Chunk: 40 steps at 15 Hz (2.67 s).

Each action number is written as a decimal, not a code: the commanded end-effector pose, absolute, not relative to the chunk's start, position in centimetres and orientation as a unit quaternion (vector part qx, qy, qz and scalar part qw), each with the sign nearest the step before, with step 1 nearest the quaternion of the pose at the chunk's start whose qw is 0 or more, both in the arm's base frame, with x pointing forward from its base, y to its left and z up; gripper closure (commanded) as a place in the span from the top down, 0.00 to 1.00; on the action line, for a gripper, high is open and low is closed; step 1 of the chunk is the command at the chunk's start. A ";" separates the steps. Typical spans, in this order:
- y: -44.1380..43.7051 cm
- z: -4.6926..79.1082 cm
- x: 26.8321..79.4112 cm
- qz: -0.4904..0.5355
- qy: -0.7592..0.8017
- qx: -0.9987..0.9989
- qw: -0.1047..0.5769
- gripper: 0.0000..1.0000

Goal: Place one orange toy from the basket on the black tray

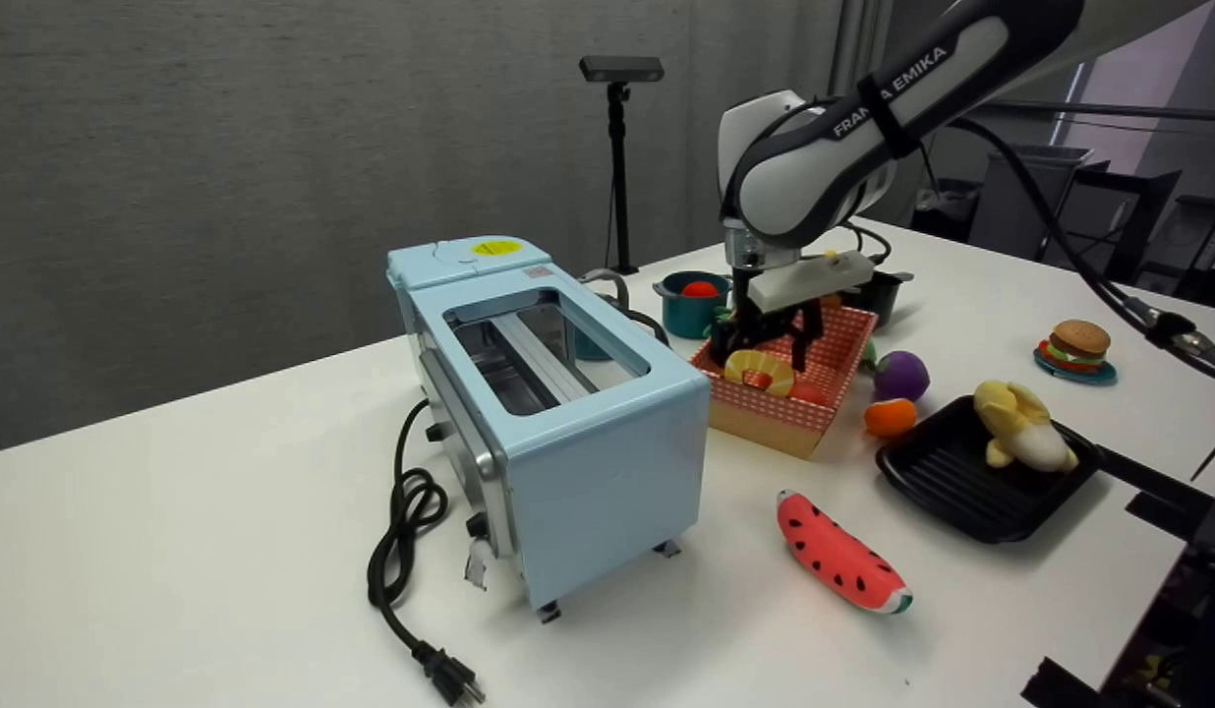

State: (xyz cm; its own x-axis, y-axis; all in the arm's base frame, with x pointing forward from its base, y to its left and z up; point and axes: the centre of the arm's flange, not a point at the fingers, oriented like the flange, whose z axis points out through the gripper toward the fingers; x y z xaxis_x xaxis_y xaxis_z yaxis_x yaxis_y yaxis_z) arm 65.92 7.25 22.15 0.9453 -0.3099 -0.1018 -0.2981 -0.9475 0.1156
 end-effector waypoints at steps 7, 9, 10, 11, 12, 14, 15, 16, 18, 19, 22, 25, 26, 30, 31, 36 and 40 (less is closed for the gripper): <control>7.2 21.9 66.4 -0.051 -0.157 0.985 0.044 1.00; 6.3 22.6 67.2 -0.042 -0.157 0.986 0.040 1.00; 6.0 22.9 67.4 -0.038 -0.156 0.986 0.039 1.00; 5.6 23.3 67.6 -0.033 -0.159 0.986 0.037 1.00; 5.2 23.5 67.7 -0.029 -0.161 0.986 0.035 1.00; 4.5 23.9 67.9 -0.022 -0.165 0.985 0.035 1.00; 4.2 24.0 67.9 -0.019 -0.167 0.985 0.034 1.00; 3.9 24.1 67.9 -0.016 -0.169 0.985 0.033 1.00; 3.5 24.1 67.9 -0.012 -0.172 0.984 0.033 1.00; 3.5 24.0 67.9 -0.012 -0.173 0.984 0.034 1.00; 4.0 23.0 67.9 -0.022 -0.167 0.985 0.039 1.00; 5.1 21.4 67.6 -0.036 -0.155 0.986 0.049 1.00; 5.6 20.9 67.5 -0.038 -0.152 0.986 0.052 1.00; 6.8 19.4 67.3 -0.058 -0.145 0.986 0.052 1.00; 6.4 19.6 66.8 -0.048 -0.149 0.986 0.053 1.00; 6.5 19.3 66.8 -0.049 -0.149 0.986 0.055 1.00; 6.4 19.4 66.8 -0.044 -0.144 0.987 0.062 0.68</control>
